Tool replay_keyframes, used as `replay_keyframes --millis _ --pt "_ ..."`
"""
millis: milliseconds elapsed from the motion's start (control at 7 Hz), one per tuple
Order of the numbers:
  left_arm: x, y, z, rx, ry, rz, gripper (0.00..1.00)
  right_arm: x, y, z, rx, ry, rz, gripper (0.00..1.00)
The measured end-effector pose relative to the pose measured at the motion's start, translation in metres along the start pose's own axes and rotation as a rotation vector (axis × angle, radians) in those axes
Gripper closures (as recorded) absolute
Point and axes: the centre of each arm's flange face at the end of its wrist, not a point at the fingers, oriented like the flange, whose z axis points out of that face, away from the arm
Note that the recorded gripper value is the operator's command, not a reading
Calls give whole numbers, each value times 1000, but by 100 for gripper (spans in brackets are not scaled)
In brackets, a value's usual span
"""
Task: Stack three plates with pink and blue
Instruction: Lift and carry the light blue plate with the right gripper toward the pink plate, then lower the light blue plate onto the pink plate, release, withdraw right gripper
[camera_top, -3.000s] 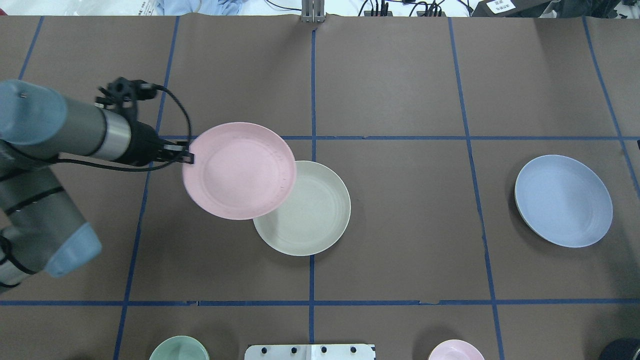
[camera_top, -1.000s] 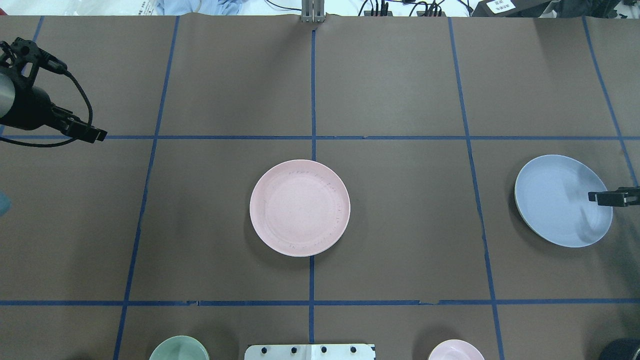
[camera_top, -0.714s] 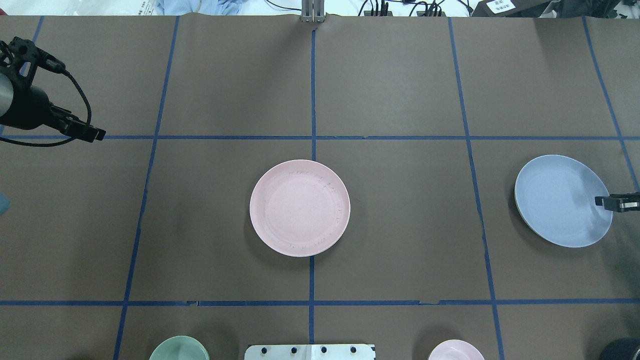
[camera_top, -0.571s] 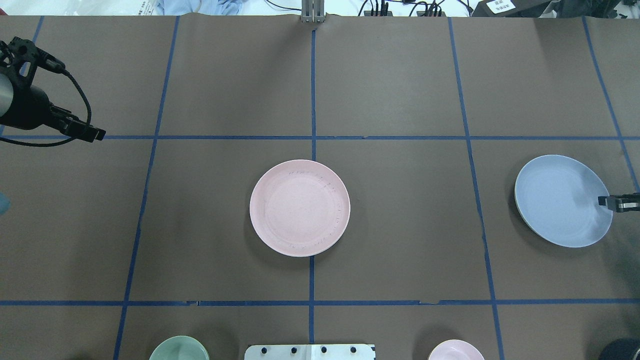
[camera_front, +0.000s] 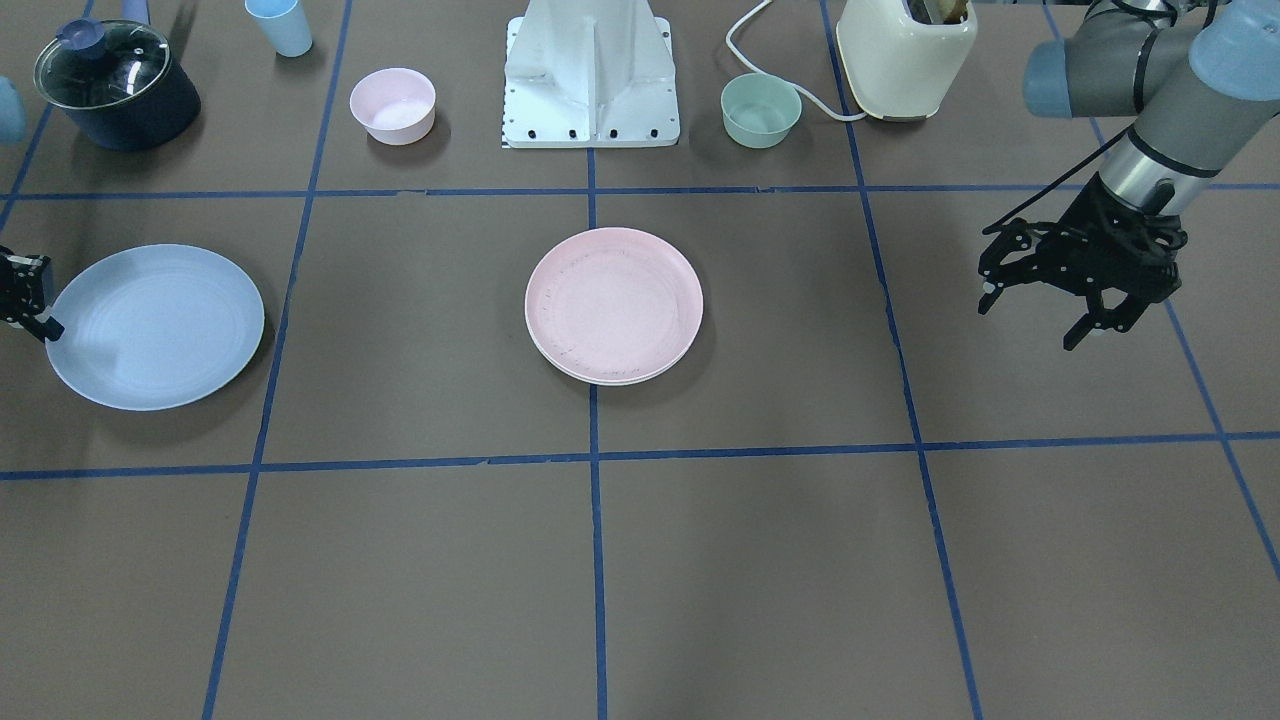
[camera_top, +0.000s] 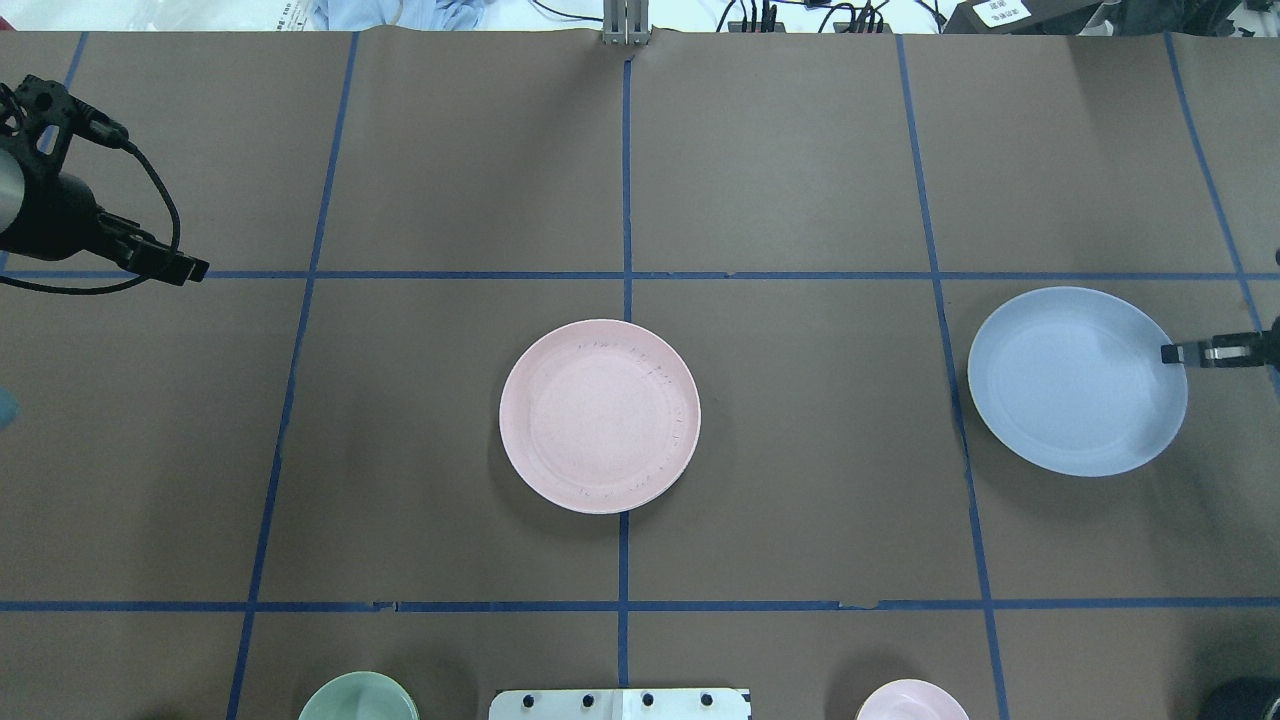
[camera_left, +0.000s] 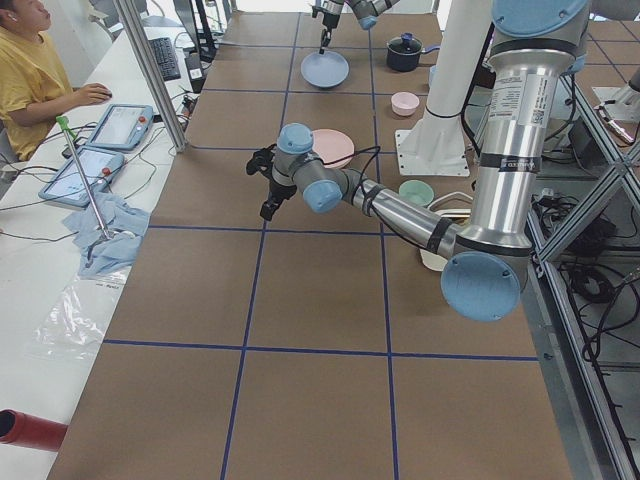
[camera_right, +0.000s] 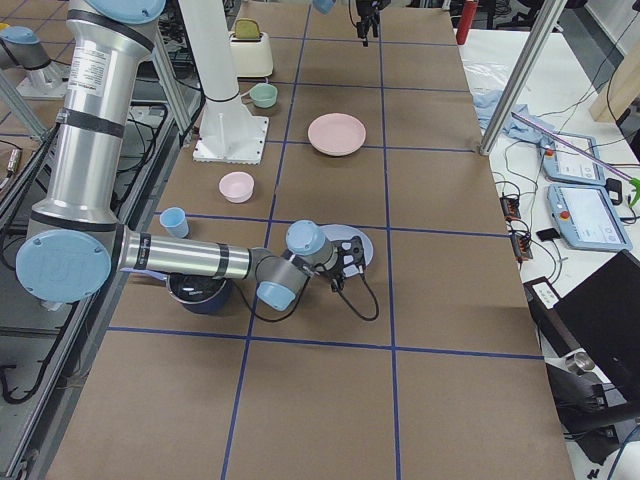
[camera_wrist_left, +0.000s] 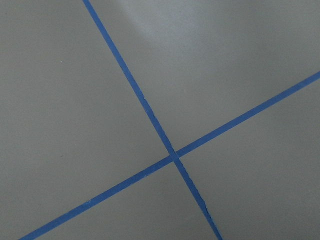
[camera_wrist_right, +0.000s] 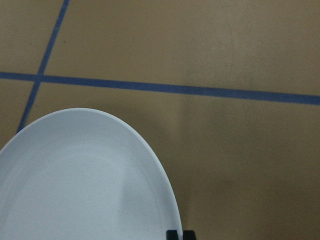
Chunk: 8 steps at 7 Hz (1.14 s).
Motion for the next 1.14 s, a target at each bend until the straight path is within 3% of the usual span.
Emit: replay_keyframes --millis 286,429,714,1143 --pt "-2 1 -1 -1 0 -1 0 -92 -68 -18 1 -13 98 100" --pt "-3 1 -2 0 0 -4 0 -144 -84 -14 7 -42 144 100" --pt "-5 2 -3 -2 -1 -9 0 -273 -81 26 48 -97 194 100" --pt "-6 2 -2 -3 -2 -14 0 -441 -40 76 88 -72 234 100"
